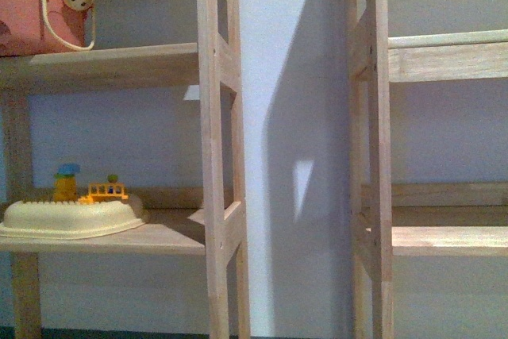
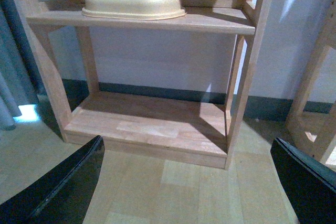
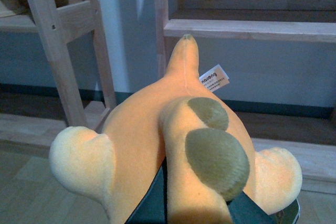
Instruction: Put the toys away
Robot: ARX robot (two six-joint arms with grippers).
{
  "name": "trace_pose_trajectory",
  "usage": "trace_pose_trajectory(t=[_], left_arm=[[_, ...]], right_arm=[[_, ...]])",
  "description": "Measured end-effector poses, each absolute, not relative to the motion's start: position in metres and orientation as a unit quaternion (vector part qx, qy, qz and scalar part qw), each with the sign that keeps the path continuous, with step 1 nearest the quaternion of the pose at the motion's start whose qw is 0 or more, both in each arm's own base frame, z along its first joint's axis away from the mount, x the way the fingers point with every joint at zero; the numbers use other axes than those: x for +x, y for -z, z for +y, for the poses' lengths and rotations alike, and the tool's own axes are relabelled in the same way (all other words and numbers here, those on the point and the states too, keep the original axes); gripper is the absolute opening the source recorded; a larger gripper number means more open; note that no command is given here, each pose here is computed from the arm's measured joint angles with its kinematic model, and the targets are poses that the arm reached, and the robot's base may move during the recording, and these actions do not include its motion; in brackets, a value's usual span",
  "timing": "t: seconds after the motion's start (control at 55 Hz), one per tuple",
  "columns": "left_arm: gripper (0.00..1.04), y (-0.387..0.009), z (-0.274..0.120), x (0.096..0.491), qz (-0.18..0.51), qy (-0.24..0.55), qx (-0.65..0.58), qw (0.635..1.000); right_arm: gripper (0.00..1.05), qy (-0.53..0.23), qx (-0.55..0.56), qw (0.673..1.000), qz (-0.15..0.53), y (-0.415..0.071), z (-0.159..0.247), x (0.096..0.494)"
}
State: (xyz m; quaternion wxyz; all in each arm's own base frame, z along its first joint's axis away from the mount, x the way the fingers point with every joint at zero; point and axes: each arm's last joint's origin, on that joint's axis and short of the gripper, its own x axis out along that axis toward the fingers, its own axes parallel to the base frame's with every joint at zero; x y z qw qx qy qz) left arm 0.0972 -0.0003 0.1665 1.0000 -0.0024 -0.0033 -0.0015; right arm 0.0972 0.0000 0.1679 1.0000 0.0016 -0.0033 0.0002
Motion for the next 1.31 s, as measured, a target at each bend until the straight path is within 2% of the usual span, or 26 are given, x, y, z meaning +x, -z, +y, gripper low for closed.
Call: trace_pose_trajectory(t=[0.745,0.981,1.145,1.308], left_arm=[[0.98,-0.166,0.000,0.097,-0.003,0.001,-0.002,1.000],[0.98,-0.166,0.000,0.097,-0.003,0.001,-0.002,1.000],[0.98,-0.166,0.000,0.097,-0.003,0.001,-0.002,1.000],[0.98,-0.166,0.000,0.097,-0.003,0.001,-0.002,1.000]], right_arm=[[0.07,0.000,0.002,1.000,-0.003,-0.168,0.000,0.097],[0.07,0.150,0.022,0.988,-0.032,-0.175,0.002,0.099],[0.07,0.177,-0.006,0.983,-0.050,-0.200,0.002,0.100],[0.07,0.182,-0.027,0.978,-0.100,-0.262,0.006,0.100]])
